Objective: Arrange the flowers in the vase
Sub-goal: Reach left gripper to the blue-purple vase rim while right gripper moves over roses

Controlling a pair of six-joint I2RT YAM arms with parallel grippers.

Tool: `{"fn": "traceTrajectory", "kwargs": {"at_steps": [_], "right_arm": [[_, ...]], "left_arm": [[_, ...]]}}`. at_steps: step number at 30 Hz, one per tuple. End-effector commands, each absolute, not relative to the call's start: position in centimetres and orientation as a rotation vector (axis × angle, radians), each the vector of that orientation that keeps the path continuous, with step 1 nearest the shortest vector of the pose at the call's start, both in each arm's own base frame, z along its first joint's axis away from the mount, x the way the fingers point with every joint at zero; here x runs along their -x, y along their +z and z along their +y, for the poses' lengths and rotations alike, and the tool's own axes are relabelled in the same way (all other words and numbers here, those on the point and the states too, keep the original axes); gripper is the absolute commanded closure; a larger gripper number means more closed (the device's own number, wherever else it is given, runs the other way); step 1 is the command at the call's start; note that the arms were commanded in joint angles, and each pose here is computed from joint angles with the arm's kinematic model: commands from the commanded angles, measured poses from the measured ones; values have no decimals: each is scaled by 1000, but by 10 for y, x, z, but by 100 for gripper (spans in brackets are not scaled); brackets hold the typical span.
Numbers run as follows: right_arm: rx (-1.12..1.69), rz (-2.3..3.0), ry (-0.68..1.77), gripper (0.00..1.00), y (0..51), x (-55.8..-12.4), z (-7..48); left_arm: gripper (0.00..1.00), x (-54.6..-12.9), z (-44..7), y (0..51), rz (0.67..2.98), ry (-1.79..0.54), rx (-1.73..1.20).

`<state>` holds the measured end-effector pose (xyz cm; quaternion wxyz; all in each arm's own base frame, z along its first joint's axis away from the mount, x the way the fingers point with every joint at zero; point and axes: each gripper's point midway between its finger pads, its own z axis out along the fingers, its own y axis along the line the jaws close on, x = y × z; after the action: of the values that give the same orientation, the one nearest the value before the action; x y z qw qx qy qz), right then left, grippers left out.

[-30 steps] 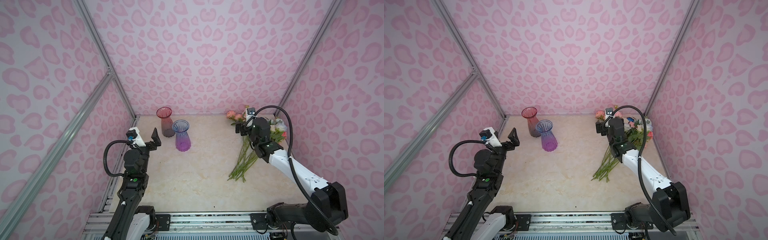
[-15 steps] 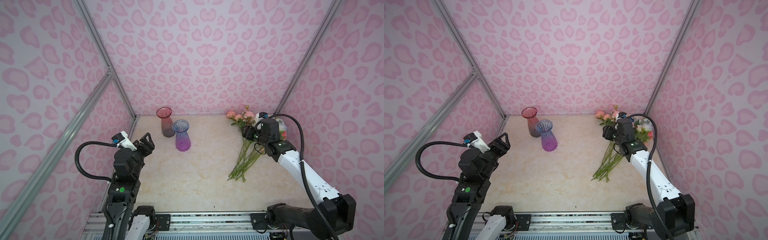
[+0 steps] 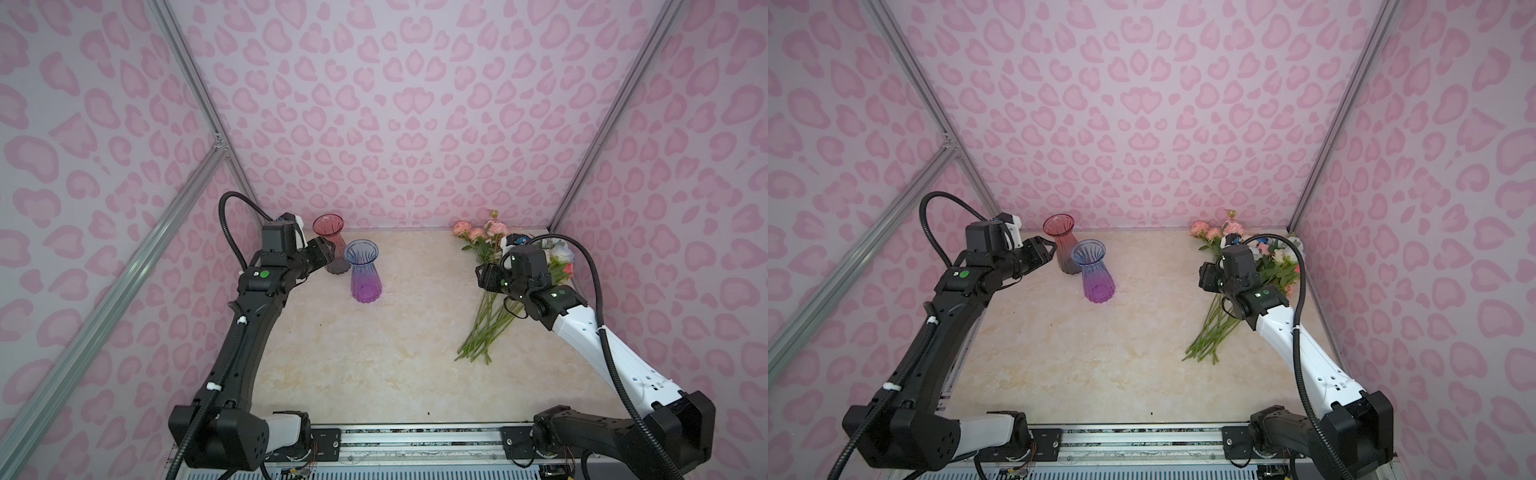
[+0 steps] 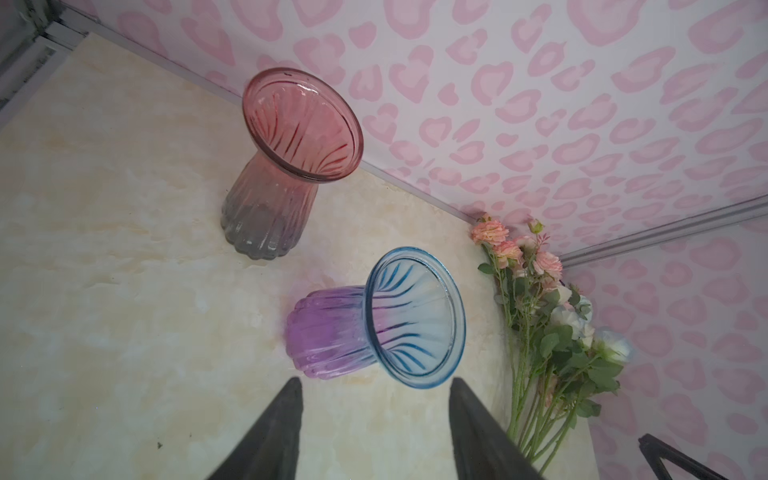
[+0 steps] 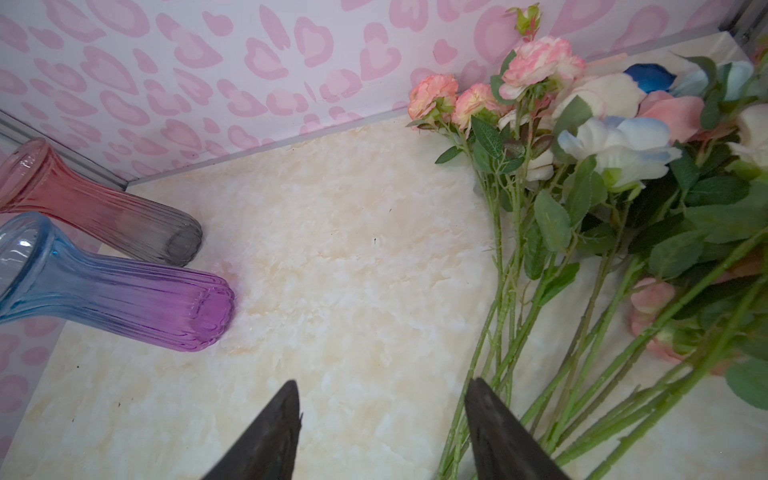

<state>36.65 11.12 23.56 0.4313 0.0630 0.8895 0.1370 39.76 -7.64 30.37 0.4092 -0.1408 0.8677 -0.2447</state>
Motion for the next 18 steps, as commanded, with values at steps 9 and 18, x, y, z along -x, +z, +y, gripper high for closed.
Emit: {"fn": "traceTrajectory", "kwargs": {"at_steps": [9, 18], "right_arm": [[-170, 2221, 190, 35, 225, -358, 88], [-226, 2194, 152, 35, 228, -361, 74]], "left_arm": [[52, -430, -98, 254, 2456, -523, 278], [55, -440, -110, 223, 2549, -496, 245]]}}
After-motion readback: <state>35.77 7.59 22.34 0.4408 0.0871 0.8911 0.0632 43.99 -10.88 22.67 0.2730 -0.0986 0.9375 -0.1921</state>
